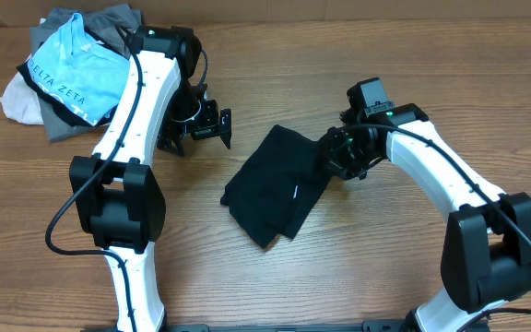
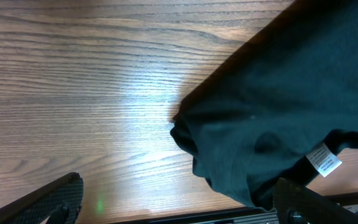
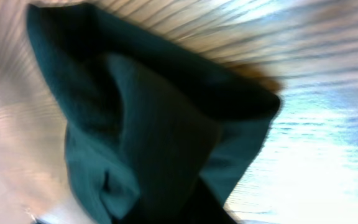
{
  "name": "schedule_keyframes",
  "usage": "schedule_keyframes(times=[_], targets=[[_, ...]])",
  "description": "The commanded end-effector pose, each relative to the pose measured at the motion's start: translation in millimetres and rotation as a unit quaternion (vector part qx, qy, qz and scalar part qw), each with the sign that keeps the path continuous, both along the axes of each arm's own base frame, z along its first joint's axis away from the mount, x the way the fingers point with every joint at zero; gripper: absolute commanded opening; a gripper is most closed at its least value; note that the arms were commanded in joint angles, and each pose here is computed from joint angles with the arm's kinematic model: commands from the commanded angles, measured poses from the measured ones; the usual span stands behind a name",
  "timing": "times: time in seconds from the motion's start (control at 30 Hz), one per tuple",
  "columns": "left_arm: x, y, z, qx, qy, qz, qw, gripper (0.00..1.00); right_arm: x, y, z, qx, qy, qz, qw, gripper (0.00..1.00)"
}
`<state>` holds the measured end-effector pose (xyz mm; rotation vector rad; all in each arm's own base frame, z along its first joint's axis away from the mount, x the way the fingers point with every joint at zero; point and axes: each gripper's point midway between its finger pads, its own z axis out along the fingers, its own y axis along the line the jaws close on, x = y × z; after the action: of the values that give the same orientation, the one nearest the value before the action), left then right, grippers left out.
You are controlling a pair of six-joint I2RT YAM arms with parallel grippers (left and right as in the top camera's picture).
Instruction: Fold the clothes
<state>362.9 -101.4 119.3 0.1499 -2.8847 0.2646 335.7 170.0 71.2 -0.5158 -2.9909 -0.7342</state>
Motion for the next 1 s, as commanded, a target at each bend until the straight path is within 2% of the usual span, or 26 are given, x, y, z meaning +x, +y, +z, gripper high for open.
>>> schedule_keyframes(times=[0.0, 0.23, 0.27, 0.33, 0.43, 0.6, 0.7, 0.87, 0.97], targets=[[-3, 1, 0, 0.003, -0.001, -0.016, 1.0, 1.0, 1, -16, -12, -0.057, -0.002, -0.012, 0.998, 0.04], [-2, 1, 0, 0.003, -0.001, -0.016, 1.0, 1.0, -4, -49, -25, -0.15, 0.005, -0.023, 0.988, 0.06], [-2, 1, 0, 0.003, -0.001, -0.016, 1.0, 1.0, -5, -52, -26, -0.16, 0.006, -0.024, 0.987, 0.1], [-2, 1, 0, 0.003, -0.001, -0.016, 1.0, 1.0, -8, -61, -30, -0.182, 0.009, -0.026, 0.983, 0.43], [-3, 1, 0, 0.003, -0.001, -0.016, 1.0, 1.0, -19, -76, -38, -0.222, 0.022, -0.025, 0.975, 0.55], [-2, 1, 0, 0.003, -0.001, -0.016, 1.0, 1.0, -43, -89, -49, -0.249, 0.061, -0.018, 0.966, 0.54], [-1, 0, 0, 0.002, -0.004, -0.016, 1.0, 1.0, -45, -91, -40, -0.253, 0.063, -0.022, 0.965, 0.47], [0, 0, 0, 0.002, -0.006, -0.016, 1.0, 1.0, -40, -85, 9, -0.23, 0.038, -0.04, 0.972, 0.48], [2, 0, -1, 0.001, -0.01, -0.015, 1.0, 1.0, -35, -62, 38, -0.164, 0.004, -0.03, 0.986, 0.53]])
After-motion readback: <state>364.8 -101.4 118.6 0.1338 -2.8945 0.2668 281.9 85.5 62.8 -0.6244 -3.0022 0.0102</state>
